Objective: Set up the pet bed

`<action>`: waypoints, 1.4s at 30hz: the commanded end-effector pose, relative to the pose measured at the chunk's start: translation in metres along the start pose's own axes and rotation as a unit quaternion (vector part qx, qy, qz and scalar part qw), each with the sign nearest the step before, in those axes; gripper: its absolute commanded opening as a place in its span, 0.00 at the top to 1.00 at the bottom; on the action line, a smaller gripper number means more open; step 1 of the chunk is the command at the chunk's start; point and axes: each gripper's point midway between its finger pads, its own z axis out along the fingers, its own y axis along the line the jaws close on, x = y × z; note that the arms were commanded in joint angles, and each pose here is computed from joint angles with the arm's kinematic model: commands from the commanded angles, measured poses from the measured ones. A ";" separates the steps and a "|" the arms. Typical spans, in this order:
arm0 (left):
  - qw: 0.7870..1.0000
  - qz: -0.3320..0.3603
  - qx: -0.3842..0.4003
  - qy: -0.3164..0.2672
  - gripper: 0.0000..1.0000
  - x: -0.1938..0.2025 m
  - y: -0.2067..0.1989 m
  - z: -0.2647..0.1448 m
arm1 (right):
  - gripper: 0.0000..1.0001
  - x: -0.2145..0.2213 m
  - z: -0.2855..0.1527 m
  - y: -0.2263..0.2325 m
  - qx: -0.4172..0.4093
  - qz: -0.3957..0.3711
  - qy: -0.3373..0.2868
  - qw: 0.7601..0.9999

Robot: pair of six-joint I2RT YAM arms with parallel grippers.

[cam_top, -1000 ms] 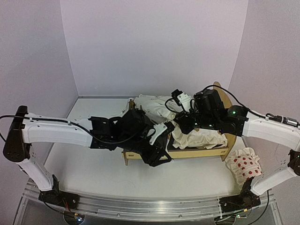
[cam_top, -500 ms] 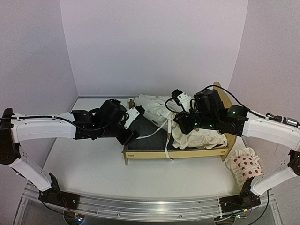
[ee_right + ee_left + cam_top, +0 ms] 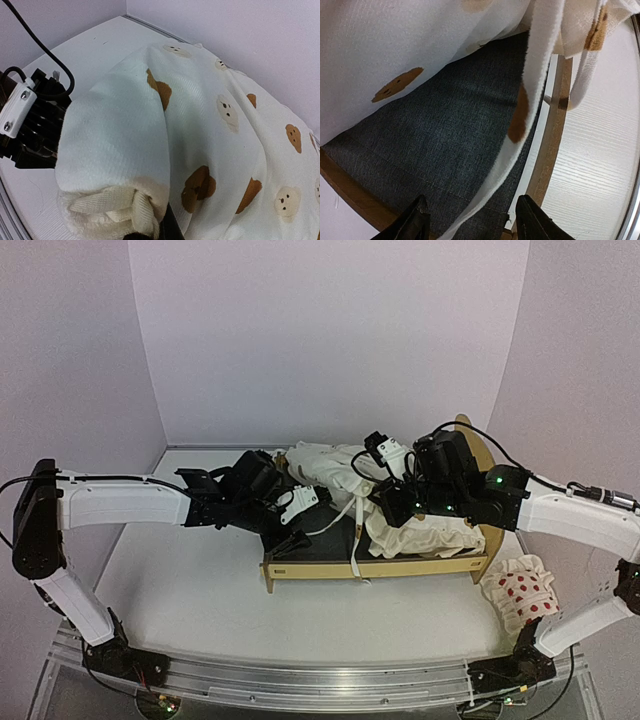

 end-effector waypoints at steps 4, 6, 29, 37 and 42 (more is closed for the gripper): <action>1.000 0.029 0.006 -0.009 0.52 -0.020 0.012 0.012 | 1.00 -0.010 -0.010 -0.002 -0.004 0.005 -0.017 1.000; 1.000 0.029 0.000 0.003 0.57 -0.016 0.015 0.019 | 1.00 -0.009 -0.009 -0.001 -0.005 0.004 -0.016 1.000; 0.995 -0.078 0.022 -0.055 1.00 -0.051 0.011 -0.020 | 1.00 -0.015 -0.012 -0.004 0.001 0.006 -0.024 1.000; 0.978 -0.160 0.064 -0.120 1.00 -0.075 -0.001 -0.037 | 1.00 -0.015 -0.012 -0.002 -0.004 0.012 -0.023 1.000; 0.971 -0.183 0.064 -0.142 1.00 -0.081 -0.009 -0.032 | 1.00 -0.013 -0.011 -0.001 -0.007 0.012 -0.021 1.000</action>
